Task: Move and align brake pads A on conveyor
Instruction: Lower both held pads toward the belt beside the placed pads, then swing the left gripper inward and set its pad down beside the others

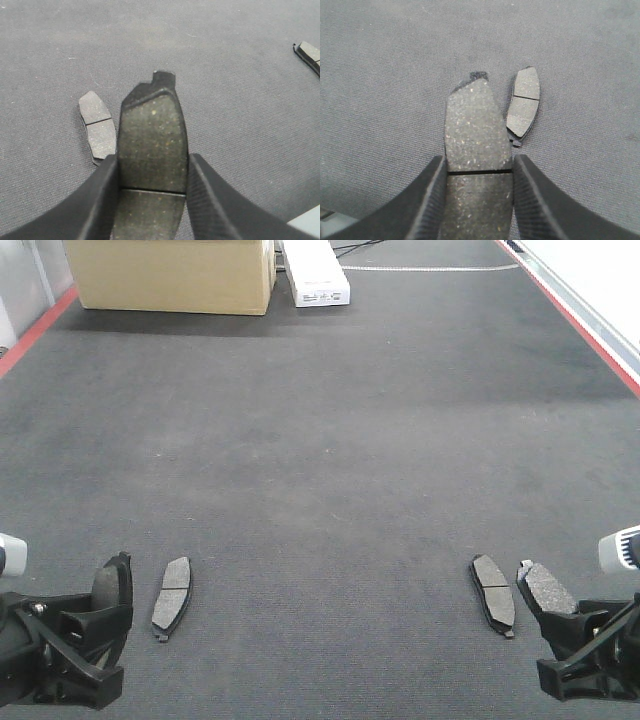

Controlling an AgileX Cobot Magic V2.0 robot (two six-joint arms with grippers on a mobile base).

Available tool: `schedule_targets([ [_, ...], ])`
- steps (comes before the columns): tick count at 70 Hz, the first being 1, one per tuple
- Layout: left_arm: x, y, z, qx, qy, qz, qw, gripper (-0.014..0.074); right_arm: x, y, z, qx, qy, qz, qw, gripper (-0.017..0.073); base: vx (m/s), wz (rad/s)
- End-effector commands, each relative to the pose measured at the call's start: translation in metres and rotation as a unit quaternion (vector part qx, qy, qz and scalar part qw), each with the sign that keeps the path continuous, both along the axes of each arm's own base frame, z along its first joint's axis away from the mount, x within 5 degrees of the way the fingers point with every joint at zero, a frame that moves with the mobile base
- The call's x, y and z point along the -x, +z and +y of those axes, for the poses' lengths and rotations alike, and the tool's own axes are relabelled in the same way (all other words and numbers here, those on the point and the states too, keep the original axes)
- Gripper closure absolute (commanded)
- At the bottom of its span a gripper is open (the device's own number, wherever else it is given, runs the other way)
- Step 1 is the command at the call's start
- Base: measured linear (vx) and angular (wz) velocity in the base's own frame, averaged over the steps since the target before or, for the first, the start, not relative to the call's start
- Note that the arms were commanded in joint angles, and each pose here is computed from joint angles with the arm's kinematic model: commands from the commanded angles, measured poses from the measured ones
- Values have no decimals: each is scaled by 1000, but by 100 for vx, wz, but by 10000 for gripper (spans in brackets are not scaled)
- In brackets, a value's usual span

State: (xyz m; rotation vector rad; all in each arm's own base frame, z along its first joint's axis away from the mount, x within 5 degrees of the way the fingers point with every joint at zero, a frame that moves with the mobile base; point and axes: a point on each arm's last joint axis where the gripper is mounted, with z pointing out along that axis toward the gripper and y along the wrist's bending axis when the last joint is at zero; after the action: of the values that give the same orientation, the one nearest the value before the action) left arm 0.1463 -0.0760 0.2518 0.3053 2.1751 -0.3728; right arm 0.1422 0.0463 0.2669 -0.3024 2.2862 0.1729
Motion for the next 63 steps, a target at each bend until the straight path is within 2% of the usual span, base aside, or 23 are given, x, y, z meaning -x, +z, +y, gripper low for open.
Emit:
schedule_targets([
  [1,-5,18,-4,33,-4,-55,998,493,-5,16,2,-13,4,-55,998,522,0,0],
  [16,-7,22,-6,51,-4,-78,996,493,-5,16,2,-13,4,-55,998,522,0,0],
  [24,-13,22,-15,46,-20,-74,996,493,-5,16,2,-13,4,-55,998,522,0,0],
  [30,-21,26,-30,35,-50,-76,995,489,-5,16,2,-13,4,-55,998,522,0,0],
  [39,-38,31,-67,19,-105,-71,992,486,-5,16,2,-13,4,-55,998,522,0,0],
  [44,-51,28,-85,14,-117,-56,991,485,-5,16,2,-13,4,-55,998,522,0,0],
  [51,-72,21,-104,20,-102,-15,994,483,-5,16,2,-13,4,-55,998,522,0,0],
  [63,-106,4,-130,33,-55,68,996,477,-5,16,2,-13,4,-55,998,522,0,0],
])
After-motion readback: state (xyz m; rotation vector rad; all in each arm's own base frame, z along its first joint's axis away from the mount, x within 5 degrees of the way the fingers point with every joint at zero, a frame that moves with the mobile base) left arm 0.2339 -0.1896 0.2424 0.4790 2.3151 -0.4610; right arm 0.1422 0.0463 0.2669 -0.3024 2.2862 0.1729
